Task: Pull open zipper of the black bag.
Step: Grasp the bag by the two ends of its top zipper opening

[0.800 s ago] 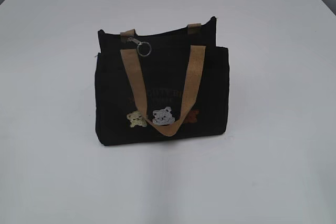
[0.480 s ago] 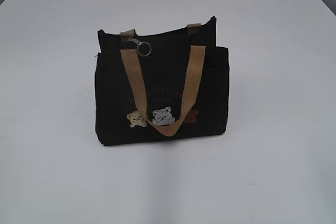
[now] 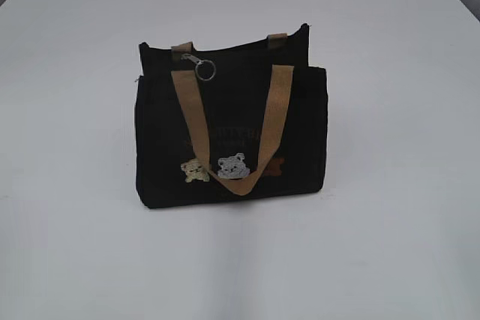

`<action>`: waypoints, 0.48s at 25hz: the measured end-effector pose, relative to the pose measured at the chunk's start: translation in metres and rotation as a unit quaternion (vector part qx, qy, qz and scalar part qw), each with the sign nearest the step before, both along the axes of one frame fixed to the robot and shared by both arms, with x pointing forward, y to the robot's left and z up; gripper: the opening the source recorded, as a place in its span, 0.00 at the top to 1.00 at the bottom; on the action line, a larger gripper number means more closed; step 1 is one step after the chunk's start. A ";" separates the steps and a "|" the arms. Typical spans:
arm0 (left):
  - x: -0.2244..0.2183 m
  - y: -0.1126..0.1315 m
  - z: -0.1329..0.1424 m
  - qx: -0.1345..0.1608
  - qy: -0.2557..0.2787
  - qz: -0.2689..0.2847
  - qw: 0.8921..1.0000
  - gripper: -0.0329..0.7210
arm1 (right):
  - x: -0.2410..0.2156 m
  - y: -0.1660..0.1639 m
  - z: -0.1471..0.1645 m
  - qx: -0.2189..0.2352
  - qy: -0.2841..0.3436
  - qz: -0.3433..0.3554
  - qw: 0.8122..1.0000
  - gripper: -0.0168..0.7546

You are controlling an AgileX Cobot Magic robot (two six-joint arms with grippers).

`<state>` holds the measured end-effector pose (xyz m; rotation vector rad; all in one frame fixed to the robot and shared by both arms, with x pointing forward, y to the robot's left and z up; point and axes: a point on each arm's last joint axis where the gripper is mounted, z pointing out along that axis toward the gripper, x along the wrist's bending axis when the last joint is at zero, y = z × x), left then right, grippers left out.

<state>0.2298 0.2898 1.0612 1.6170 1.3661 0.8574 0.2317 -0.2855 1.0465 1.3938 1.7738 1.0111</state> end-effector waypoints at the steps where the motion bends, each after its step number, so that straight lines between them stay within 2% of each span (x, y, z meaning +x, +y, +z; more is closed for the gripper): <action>1: 0.003 -0.002 0.002 0.004 0.001 -0.013 1.000 0.64 | 0.000 0.000 0.000 0.000 0.000 0.000 1.000 0.61; 2: 0.009 -0.005 0.007 0.017 -0.004 -0.035 0.999 0.64 | 0.000 0.000 0.000 0.000 0.000 0.000 1.000 0.61; 4: 0.030 -0.016 0.019 0.038 -0.051 -0.105 0.992 0.60 | 0.000 0.000 0.000 0.000 0.000 0.000 1.000 0.61; 6: 0.062 -0.025 0.026 0.073 -0.095 -0.169 0.978 0.55 | 0.000 0.000 0.000 0.000 0.000 0.000 1.000 0.61; 7: 0.081 -0.029 0.026 0.068 -0.100 -0.184 0.975 0.52 | 0.000 0.000 0.000 0.000 0.000 0.000 1.000 0.61; 10: 0.137 -0.037 0.012 0.096 -0.089 -0.238 0.962 0.46 | 0.000 0.000 0.000 0.000 0.000 0.000 1.000 0.61; 11: 0.157 -0.040 0.003 0.085 -0.074 -0.251 0.961 0.45 | 0.000 0.000 0.000 0.000 0.000 0.000 1.000 0.61; 12: 0.175 -0.043 -0.006 0.088 -0.065 -0.268 0.957 0.45 | 0.000 0.000 0.000 0.000 0.000 0.000 1.000 0.61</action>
